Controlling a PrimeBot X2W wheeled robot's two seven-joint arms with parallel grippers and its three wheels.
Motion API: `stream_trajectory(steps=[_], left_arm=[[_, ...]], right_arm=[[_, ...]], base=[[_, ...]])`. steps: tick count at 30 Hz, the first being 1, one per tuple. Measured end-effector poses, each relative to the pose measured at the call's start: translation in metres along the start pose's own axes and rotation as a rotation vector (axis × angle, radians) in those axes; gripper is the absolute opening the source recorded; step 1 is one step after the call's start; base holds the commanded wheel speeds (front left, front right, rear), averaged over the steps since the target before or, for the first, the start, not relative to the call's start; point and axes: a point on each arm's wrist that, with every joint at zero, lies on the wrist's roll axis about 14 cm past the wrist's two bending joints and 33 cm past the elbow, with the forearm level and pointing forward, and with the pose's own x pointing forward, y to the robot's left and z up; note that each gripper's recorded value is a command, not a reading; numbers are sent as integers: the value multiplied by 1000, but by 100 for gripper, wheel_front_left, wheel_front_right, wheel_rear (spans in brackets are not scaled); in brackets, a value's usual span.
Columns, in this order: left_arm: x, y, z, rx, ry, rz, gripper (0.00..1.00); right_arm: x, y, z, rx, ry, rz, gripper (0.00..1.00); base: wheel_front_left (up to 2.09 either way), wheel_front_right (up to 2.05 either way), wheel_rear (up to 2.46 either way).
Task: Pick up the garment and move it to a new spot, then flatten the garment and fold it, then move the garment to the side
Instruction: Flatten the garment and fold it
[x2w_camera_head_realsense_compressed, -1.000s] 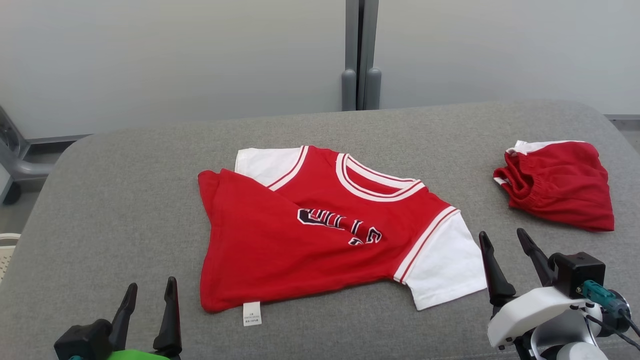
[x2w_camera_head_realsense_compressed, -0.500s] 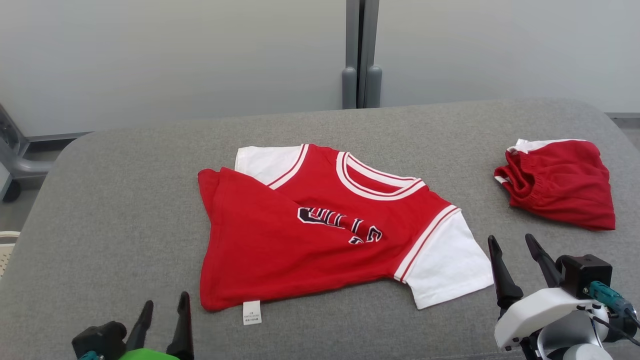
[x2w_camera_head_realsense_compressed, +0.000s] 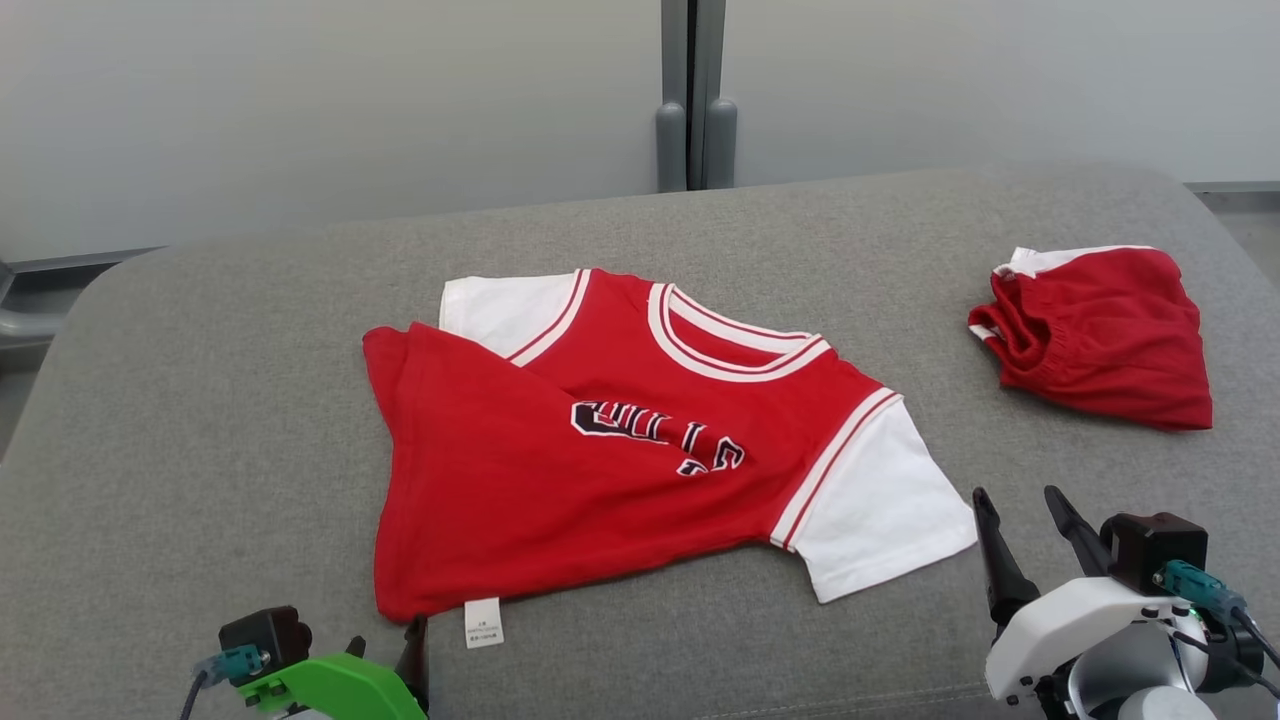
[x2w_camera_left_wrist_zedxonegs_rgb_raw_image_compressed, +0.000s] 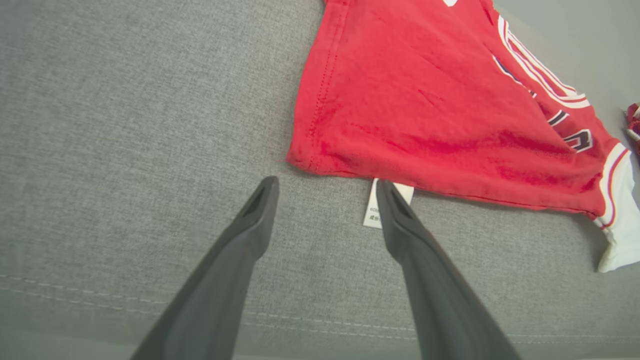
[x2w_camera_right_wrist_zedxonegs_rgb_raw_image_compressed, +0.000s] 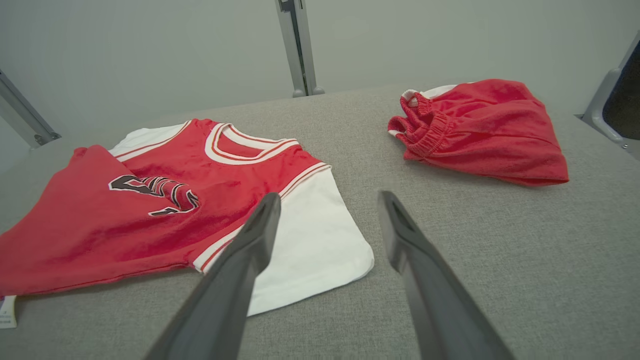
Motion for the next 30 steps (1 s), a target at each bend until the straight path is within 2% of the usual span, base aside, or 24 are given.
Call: stream_trajectory(steps=[18,19,23,24,25,26,28,30], left_arm=[[41,10,-14,-45,89,44,100],[43,11,-15,-44,93,46,97],[48,12,-13,-49,95,49,71],[49,11,-13,-49,95,47,51],[50,10,-13,-50,96,45,44],[51,9,-13,-49,97,41,32],[52,5,-15,-48,105,29,0],[53,3,-16,-44,112,23,0]], right_arm=[[6,-16,-12,-2,35,-50,100],[6,-17,-12,-2,33,-51,100],[6,-19,-14,-1,40,-57,100],[6,-19,-14,-1,41,-58,100],[7,-19,-15,-1,44,-59,100],[7,-20,-16,0,46,-60,100],[7,-20,-17,1,49,-62,100],[7,-22,-19,8,54,-67,100]], base=[[0,0,0],[0,0,0],[0,0,0],[0,0,0],[0,0,0],[0,0,0],[0,0,0],[0,0,0]])
